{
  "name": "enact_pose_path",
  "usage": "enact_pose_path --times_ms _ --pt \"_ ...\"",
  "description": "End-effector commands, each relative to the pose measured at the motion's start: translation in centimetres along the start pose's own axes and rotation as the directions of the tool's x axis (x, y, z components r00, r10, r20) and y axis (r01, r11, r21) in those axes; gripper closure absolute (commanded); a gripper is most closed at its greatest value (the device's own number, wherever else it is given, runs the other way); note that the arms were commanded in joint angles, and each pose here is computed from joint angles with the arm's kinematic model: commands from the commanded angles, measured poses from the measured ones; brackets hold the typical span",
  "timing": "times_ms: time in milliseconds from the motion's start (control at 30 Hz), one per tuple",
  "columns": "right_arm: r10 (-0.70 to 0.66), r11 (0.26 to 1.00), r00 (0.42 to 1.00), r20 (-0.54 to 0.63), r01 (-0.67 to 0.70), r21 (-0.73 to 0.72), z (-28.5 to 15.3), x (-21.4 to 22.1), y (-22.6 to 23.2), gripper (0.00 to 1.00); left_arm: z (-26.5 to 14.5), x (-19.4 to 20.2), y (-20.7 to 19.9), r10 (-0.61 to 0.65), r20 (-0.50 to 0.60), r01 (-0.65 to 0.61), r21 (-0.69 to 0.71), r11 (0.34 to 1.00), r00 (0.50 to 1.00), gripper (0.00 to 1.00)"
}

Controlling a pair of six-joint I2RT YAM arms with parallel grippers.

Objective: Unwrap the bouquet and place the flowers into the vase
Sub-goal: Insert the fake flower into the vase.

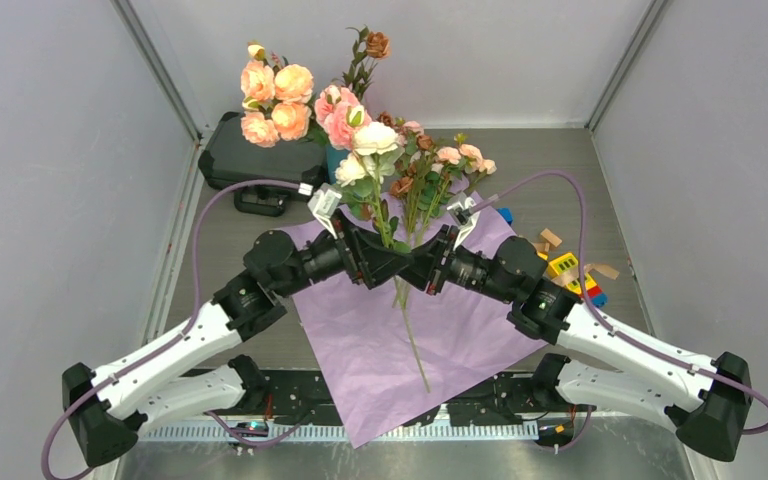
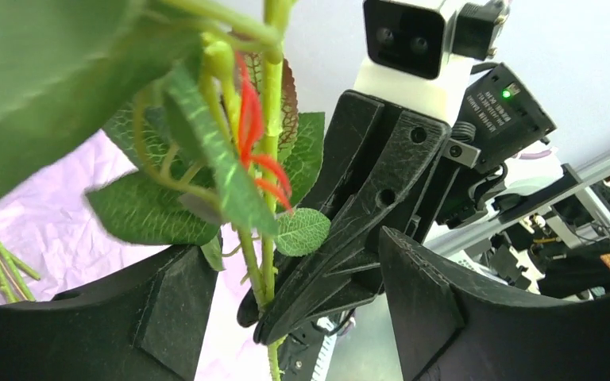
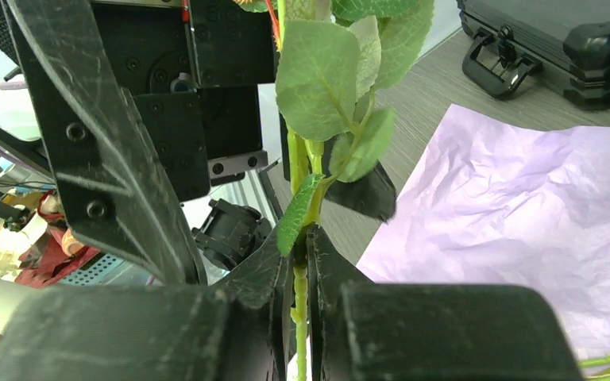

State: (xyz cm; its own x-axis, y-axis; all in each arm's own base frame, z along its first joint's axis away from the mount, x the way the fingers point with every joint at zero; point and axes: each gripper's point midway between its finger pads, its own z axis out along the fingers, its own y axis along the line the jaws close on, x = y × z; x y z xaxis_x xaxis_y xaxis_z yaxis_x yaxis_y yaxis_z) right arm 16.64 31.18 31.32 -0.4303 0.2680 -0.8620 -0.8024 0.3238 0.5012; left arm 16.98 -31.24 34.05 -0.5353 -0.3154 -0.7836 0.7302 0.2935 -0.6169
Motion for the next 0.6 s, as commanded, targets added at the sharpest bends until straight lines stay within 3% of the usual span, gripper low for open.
enact_pose_path --times_ms 0,133,367,567 --pt "-0.069 0.996 0.994 0.086 0.074 -0.050 0.2 -3.3 2.3 1.00 -1.5 -3.4 -1.7 0.004 0.159 -0.009 0.027 1.000 0.987 0.27" --pt "-0.068 0.995 0.995 0.076 0.074 -0.069 0.1 -3.2 2.9 1.00 -2.0 -3.5 -1.6 -0.004 0.175 0.000 0.022 1.000 0.985 0.47" --pt "-0.074 0.994 0.996 0.044 0.078 -0.082 0.4 -2.7 3.4 1.00 -1.4 -3.2 -2.0 -0.023 0.146 0.017 0.045 0.999 0.989 0.60" --pt "-0.076 0.993 0.996 0.039 0.079 -0.083 0.5 -2.6 3.4 1.00 -1.4 -3.1 -2.0 -0.023 0.149 0.015 0.054 0.998 0.989 0.83"
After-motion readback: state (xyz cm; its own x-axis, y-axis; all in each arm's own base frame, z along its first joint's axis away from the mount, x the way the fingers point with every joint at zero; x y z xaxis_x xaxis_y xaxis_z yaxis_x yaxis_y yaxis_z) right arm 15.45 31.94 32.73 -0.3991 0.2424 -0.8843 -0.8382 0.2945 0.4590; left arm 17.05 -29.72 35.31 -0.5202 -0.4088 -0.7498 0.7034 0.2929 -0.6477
